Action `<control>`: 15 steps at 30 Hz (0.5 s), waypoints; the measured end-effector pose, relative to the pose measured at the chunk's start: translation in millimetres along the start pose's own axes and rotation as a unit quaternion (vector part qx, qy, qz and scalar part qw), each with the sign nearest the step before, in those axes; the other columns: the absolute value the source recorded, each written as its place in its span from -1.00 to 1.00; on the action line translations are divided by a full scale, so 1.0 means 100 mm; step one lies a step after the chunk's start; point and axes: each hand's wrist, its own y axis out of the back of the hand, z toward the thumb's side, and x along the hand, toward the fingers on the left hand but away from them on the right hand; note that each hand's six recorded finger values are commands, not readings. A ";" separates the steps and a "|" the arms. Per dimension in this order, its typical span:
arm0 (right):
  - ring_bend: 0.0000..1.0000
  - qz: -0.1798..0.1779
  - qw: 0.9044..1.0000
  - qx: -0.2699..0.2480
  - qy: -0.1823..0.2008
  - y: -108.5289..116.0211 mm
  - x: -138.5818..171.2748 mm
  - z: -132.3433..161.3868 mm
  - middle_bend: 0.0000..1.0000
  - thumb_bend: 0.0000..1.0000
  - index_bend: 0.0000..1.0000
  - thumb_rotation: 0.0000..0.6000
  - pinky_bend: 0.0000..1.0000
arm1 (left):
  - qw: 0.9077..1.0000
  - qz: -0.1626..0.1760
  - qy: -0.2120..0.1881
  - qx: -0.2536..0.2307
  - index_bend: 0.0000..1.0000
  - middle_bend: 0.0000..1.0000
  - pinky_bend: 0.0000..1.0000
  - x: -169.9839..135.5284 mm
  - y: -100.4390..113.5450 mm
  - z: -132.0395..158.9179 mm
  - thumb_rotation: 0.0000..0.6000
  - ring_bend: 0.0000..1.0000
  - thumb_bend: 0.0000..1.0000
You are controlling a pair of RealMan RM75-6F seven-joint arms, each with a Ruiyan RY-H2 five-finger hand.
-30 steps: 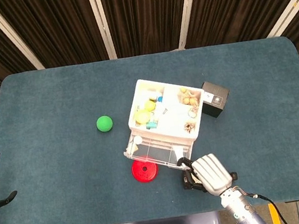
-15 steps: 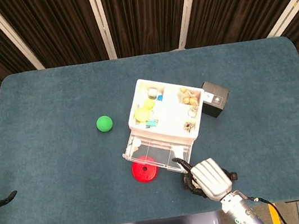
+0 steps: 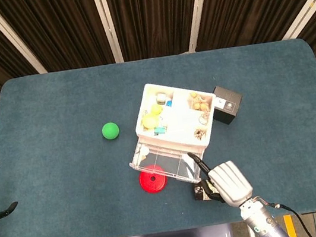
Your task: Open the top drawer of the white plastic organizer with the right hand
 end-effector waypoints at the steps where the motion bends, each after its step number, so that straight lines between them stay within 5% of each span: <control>1: 0.81 -0.005 1.000 0.004 0.000 0.03 0.01 -0.01 0.96 0.29 -1.00 1.00 0.80 | 1.000 0.000 0.000 0.000 -0.98 -1.00 -0.89 0.00 0.00 0.00 1.00 -1.00 -0.93; 9: 0.67 -0.044 0.997 0.039 -0.042 0.34 0.15 -0.42 0.82 0.23 -1.00 1.00 0.73 | 1.000 0.003 -0.004 0.003 -0.98 -1.00 -0.89 -0.02 0.01 0.01 1.00 -1.00 -0.93; 10: 0.57 -0.047 0.997 0.041 -0.049 0.37 0.17 -0.48 0.74 0.20 -1.00 1.00 0.68 | 1.000 0.003 -0.004 0.004 -0.98 -1.00 -0.89 -0.02 0.01 0.02 1.00 -1.00 -0.93; 13: -0.34 -0.051 0.995 0.046 -0.072 0.38 0.24 -0.70 0.47 0.13 -1.00 1.00 0.52 | 1.000 0.005 -0.005 0.007 -0.98 -1.00 -0.89 -0.03 0.01 0.03 1.00 -1.00 -0.93; 15: -0.22 -0.052 0.994 0.051 -0.087 0.38 0.30 -0.85 0.24 0.07 -1.00 1.00 0.38 | 1.000 0.007 -0.006 0.009 -0.98 -1.00 -0.89 -0.04 0.01 0.03 1.00 -1.00 -0.93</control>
